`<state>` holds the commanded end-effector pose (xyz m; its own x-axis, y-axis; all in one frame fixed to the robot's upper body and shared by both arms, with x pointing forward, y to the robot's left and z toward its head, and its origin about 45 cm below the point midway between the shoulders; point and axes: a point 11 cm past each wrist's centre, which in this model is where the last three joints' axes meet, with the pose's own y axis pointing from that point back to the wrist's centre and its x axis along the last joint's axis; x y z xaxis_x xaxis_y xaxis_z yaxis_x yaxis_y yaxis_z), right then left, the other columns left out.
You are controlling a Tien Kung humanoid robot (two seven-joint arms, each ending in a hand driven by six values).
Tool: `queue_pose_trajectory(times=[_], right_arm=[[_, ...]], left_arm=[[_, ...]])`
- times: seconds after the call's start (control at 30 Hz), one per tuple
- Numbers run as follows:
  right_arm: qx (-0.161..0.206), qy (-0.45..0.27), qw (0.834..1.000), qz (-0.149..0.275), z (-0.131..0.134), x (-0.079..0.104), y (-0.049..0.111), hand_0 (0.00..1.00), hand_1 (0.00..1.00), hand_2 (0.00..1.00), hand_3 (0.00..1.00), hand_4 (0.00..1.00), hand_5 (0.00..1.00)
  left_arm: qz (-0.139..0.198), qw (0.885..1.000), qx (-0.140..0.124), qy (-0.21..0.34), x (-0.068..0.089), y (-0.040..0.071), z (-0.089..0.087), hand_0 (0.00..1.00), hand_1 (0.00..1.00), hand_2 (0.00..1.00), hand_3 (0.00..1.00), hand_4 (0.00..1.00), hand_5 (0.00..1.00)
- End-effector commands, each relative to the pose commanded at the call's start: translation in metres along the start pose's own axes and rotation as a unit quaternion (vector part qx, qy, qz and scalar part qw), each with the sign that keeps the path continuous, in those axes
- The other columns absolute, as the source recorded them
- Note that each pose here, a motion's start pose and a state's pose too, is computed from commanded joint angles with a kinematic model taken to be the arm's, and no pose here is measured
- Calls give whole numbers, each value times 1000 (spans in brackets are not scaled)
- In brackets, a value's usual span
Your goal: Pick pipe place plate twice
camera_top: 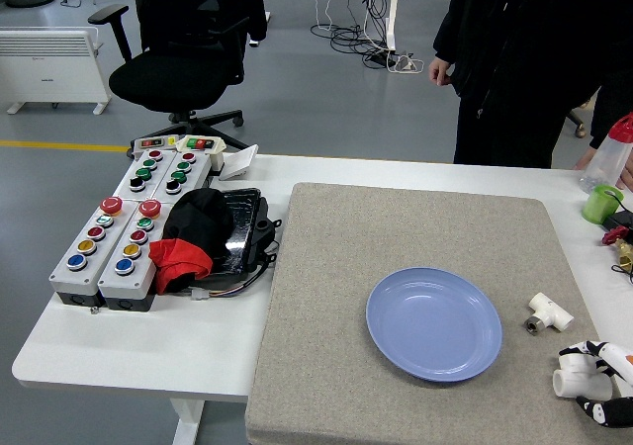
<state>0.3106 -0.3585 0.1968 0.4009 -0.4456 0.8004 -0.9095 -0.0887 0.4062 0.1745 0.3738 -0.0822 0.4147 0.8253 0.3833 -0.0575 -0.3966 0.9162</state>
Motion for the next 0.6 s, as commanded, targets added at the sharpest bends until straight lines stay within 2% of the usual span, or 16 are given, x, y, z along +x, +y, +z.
queue_pose_trajectory(times=[0.13, 0.17, 0.27, 0.33, 0.37, 0.5, 0.6], right_arm=[[8, 0, 1000, 6, -3, 1, -1, 488, 556, 537, 581, 492, 2], [13, -2, 1000, 11, -4, 2, -1, 373, 484, 498, 544, 422, 2], [26, -9, 999, 23, -10, 7, -2, 373, 484, 498, 544, 422, 2], [50, -14, 998, 39, -24, 14, -3, 373, 484, 498, 544, 422, 2], [64, -15, 997, 46, -33, 18, -4, 383, 479, 495, 540, 389, 2], [100, -15, 993, 55, -58, 25, -9, 383, 479, 495, 540, 389, 2], [138, -19, 989, 51, -92, 26, -22, 380, 488, 504, 548, 393, 2]], left_arm=[[0, 1000, 0, 0, 0, 0, 0, 653, 630, 633, 555, 387, 998], [0, 1000, 0, 0, 0, 0, 0, 653, 630, 634, 555, 387, 998], [-1, 1000, -1, 0, -1, 0, 0, 653, 630, 634, 555, 387, 998], [0, 1000, -1, 1, -1, 0, 0, 653, 630, 634, 555, 387, 998], [0, 1000, -1, 2, -1, 0, 0, 653, 630, 633, 554, 387, 998], [0, 1000, -1, 2, 0, 0, 0, 653, 630, 633, 554, 387, 998], [-1, 1000, -1, 5, -1, 0, 0, 653, 630, 634, 556, 389, 998]])
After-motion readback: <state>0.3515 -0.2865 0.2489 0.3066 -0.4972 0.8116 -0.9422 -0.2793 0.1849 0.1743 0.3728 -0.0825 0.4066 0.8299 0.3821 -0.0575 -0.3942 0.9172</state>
